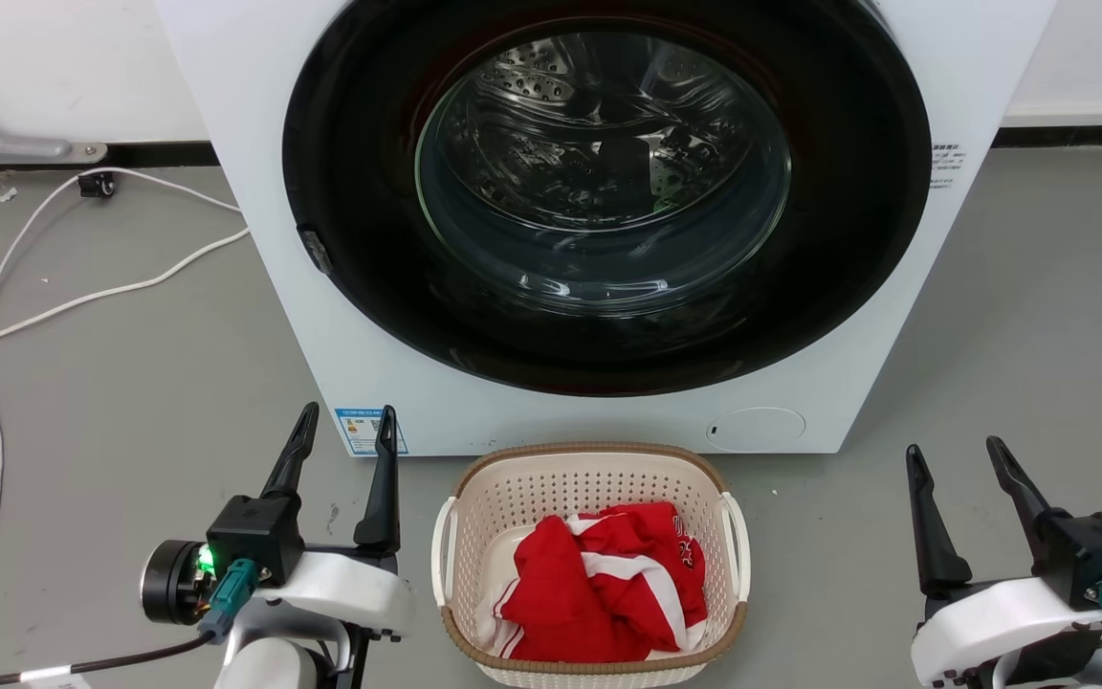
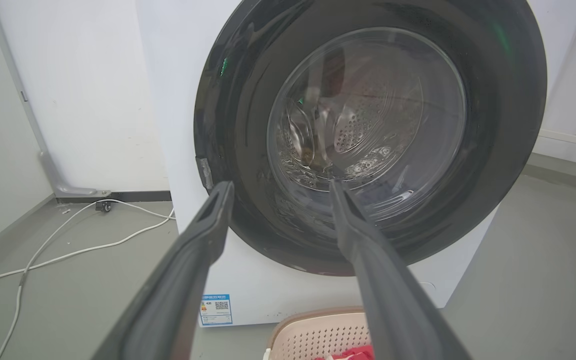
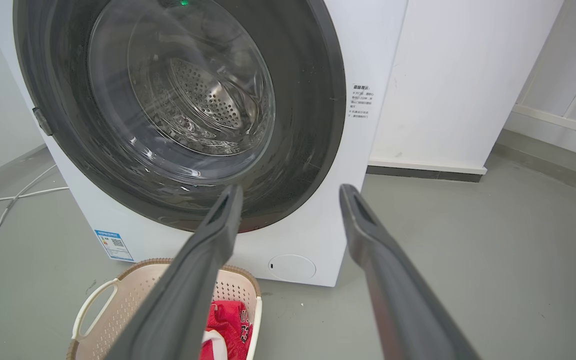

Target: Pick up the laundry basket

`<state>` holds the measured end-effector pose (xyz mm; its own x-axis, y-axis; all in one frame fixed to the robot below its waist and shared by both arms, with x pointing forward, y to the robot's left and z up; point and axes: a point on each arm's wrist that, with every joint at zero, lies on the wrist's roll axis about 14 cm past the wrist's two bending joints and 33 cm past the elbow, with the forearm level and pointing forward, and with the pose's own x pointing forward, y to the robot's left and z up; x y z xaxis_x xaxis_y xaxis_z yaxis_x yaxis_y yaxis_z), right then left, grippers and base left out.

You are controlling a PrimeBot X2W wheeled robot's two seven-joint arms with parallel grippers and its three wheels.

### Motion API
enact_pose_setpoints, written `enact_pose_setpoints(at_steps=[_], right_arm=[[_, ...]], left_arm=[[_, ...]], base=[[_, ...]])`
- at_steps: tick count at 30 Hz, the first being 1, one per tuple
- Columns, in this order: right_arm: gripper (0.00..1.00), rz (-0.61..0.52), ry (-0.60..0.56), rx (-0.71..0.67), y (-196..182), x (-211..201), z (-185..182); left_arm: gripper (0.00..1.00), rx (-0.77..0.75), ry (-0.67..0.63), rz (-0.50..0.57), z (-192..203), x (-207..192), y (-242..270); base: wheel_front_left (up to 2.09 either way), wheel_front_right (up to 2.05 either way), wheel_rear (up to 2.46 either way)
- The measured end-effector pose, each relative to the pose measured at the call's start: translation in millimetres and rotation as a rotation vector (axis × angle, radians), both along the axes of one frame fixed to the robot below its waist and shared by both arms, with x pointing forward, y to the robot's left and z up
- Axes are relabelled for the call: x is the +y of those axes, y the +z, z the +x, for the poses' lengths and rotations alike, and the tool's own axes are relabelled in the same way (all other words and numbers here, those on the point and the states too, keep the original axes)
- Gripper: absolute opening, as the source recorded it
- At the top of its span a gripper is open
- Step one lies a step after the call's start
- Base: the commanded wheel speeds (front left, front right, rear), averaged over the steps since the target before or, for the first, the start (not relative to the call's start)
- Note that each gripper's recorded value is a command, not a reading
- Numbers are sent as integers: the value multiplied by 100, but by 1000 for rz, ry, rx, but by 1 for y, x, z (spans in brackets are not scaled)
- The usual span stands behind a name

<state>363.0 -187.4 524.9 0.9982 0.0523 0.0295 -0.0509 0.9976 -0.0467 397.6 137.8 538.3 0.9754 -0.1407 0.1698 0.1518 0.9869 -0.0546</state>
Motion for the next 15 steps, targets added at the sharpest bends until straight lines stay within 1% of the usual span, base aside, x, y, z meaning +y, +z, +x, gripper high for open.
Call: enact_pose_setpoints(at_steps=[15], right_arm=[[100,3,-2,11,-4,-1,3]], left_arm=[[100,13,10,1,4,2,-5]], base=[[0,0,0]])
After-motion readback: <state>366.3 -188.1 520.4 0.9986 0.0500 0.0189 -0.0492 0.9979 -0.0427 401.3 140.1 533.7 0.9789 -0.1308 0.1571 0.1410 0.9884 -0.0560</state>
